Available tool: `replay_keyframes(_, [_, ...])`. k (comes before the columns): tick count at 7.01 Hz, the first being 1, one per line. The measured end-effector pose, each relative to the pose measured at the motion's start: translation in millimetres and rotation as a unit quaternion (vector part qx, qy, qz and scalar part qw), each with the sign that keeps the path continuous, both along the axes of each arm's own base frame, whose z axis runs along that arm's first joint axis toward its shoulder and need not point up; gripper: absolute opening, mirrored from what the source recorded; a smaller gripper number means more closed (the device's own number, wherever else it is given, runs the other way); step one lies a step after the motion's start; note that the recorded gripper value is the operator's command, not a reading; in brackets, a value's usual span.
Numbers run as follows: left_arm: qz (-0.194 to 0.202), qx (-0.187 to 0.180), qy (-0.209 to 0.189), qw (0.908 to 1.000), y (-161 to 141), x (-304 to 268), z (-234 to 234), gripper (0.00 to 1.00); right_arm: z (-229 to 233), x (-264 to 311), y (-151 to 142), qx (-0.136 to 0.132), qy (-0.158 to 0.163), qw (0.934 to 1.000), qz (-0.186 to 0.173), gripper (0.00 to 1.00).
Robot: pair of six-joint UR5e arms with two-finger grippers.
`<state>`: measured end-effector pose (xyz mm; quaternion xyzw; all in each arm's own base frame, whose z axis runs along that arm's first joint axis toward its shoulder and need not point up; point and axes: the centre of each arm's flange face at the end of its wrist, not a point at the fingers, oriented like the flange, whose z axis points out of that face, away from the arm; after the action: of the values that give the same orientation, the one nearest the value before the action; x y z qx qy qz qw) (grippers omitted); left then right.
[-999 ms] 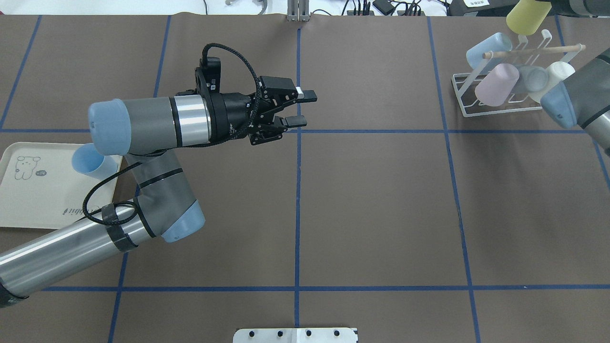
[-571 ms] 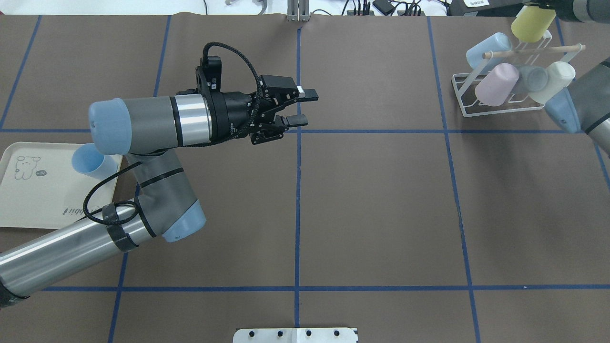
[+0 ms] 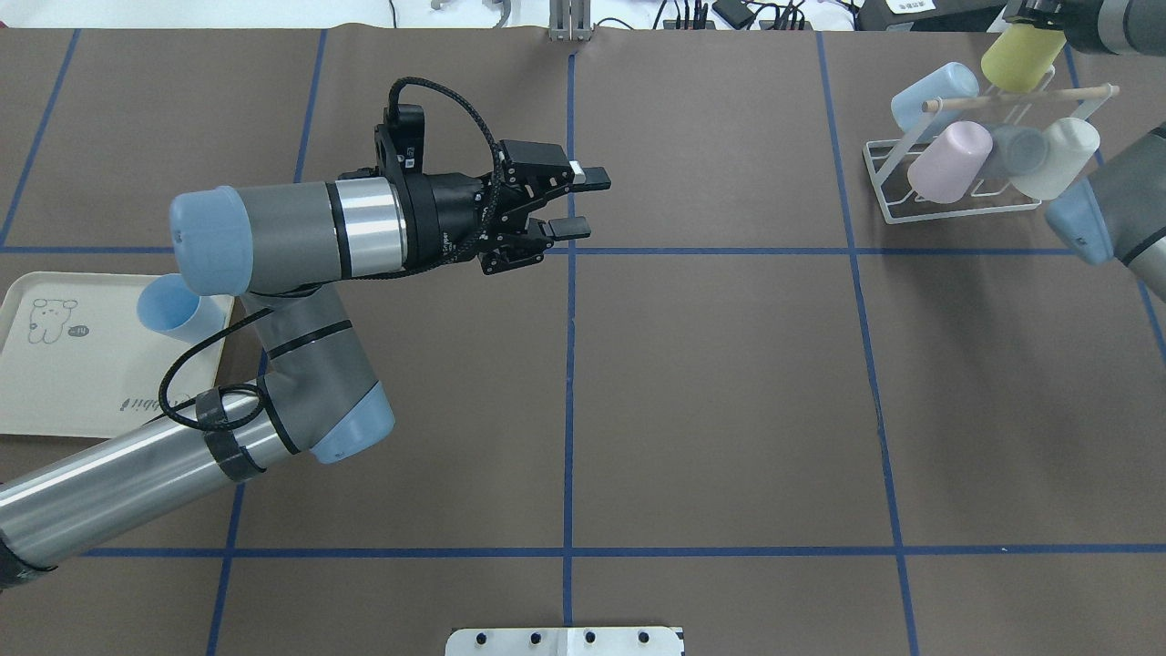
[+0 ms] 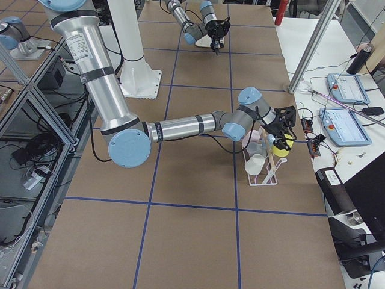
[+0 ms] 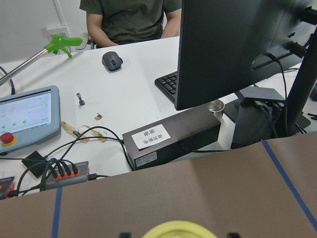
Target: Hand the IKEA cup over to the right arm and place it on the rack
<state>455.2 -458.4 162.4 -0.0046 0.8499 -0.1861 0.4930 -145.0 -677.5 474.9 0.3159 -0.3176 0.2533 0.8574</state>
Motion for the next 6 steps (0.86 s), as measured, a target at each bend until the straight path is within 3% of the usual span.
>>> replay_keyframes(6, [0.000, 0.000, -0.001, 1.0000, -0.1, 0.1, 1.0, 0.69, 5.9, -15.0, 3.2, -0.004, 0.003, 0.9999, -0.010, 0.02])
